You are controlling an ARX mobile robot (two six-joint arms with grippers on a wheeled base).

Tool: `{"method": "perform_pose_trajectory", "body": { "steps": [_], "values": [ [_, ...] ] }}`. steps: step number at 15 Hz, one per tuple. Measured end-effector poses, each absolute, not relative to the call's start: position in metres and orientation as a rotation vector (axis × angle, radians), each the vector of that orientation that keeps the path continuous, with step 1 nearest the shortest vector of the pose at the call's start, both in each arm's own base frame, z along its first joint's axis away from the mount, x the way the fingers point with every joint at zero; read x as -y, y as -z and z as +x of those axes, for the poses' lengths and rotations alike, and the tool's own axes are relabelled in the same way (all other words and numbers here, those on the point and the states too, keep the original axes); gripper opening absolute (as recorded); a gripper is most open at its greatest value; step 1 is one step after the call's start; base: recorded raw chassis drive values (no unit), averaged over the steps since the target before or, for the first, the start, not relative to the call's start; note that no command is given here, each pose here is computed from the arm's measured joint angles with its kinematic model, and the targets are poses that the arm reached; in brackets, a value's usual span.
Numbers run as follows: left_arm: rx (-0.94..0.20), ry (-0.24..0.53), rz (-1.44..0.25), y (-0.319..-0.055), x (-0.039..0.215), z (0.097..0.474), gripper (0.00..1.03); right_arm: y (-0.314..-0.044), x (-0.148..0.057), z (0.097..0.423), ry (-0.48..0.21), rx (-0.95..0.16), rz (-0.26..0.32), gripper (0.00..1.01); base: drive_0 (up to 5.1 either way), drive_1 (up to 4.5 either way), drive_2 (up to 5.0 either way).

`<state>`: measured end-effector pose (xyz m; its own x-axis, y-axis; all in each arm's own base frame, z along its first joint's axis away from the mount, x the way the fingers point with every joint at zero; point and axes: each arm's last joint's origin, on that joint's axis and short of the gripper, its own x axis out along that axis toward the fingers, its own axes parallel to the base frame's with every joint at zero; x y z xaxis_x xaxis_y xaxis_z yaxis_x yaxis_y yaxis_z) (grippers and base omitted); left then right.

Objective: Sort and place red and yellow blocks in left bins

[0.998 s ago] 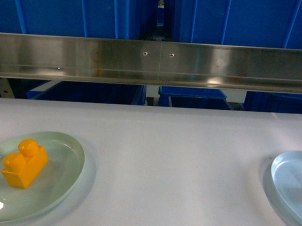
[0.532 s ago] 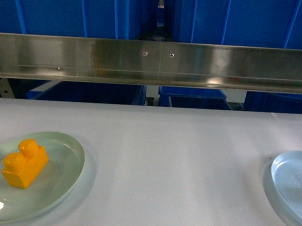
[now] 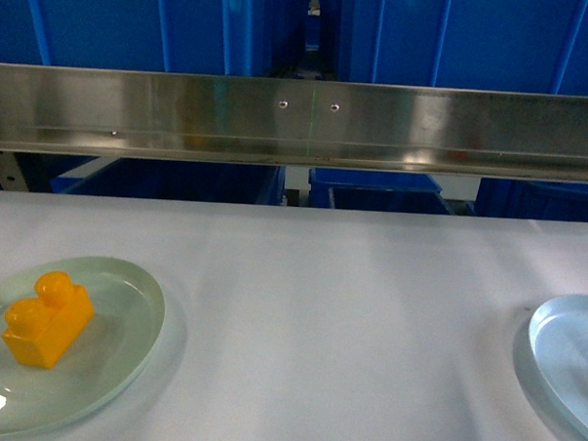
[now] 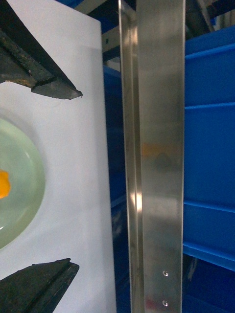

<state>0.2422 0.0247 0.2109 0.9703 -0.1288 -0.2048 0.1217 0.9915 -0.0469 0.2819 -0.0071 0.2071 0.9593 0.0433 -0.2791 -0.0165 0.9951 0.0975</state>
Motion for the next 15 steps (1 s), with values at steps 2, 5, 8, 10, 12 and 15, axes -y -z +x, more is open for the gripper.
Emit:
{"method": "perform_pose_trajectory", "body": {
  "steps": [2, 5, 8, 10, 12, 15],
  "values": [
    [-0.299, 0.137, -0.024, -0.184, -0.024, 0.255, 0.98, -0.186, 0.005, 0.294, 0.01, -0.338, 0.045, 0.98, 0.0, 0.0, 0.0],
    [-0.201, 0.075, -0.032, -0.199, -0.027, 0.248, 0.98, -0.19, 0.005, 0.291, 0.01, -0.301, 0.045, 0.98, 0.0, 0.0, 0.0],
    [-0.217, 0.073, -0.038, -0.196, -0.027, 0.249, 0.98, -0.19, 0.005, 0.291, 0.011, -0.303, 0.044, 0.98, 0.0, 0.0, 0.0],
    [-0.218, 0.073, -0.039, -0.196, -0.027, 0.249, 0.98, -0.19, 0.005, 0.291, 0.011, -0.304, 0.044, 0.98, 0.0, 0.0, 0.0],
    [-0.218, 0.073, -0.038, -0.196, -0.027, 0.249, 0.98, -0.19, 0.005, 0.291, 0.011, -0.304, 0.044, 0.98, 0.0, 0.0, 0.0],
    [-0.231, 0.081, -0.042, -0.195, -0.027, 0.248, 0.98, -0.187, 0.001, 0.288, 0.012, -0.309, 0.031, 0.98, 0.0, 0.0, 0.0]
  ]
}}
